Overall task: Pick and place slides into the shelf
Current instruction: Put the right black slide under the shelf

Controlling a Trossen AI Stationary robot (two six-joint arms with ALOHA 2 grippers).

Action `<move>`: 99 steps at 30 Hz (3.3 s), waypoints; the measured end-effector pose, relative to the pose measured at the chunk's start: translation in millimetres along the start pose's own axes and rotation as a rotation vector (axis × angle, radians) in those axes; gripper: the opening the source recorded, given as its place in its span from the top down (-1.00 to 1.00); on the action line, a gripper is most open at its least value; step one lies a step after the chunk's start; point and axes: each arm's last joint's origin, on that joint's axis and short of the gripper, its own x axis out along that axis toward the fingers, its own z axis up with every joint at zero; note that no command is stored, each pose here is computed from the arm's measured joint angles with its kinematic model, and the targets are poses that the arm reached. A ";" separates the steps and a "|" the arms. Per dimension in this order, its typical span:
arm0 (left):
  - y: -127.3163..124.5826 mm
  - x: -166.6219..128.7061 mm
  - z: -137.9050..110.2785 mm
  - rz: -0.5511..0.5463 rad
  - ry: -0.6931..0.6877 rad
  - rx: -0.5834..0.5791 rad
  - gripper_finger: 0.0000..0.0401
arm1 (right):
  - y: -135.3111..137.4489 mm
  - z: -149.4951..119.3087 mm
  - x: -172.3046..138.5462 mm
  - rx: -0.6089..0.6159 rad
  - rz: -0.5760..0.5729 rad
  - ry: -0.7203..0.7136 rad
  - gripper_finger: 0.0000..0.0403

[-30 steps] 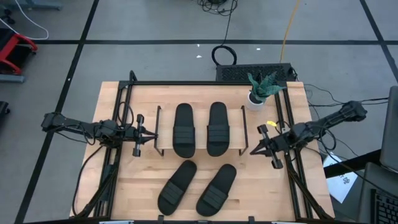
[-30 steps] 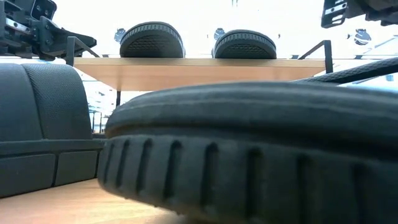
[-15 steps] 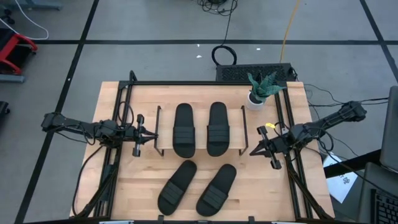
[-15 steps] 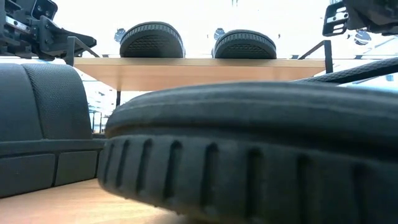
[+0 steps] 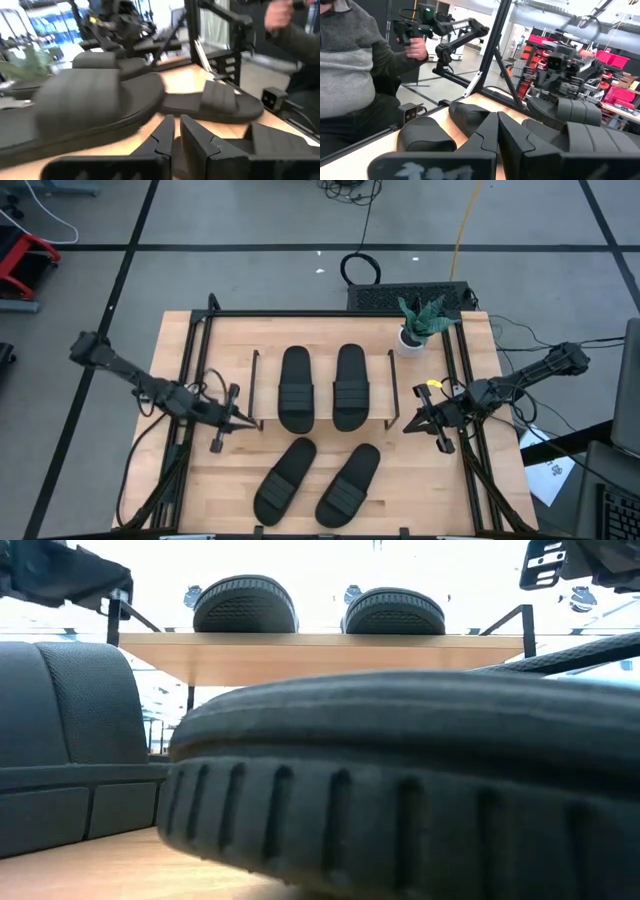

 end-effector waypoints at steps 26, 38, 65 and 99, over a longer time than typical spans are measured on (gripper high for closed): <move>-116.7 202.2 41.4 0.070 0.332 0.393 0.83 | -1.8 6.0 -0.3 0.009 -0.019 -0.061 1.00; -151.0 270.0 60.5 -0.047 0.527 0.305 0.29 | -1.6 6.1 -0.2 0.075 -0.012 -0.063 1.00; -146.3 296.9 31.7 0.038 0.608 0.400 -0.82 | 0.1 5.4 -0.2 0.105 0.042 -0.062 1.00; -110.4 321.7 3.7 0.116 0.665 0.476 -0.82 | 0.1 4.7 1.0 0.121 0.040 -0.055 1.00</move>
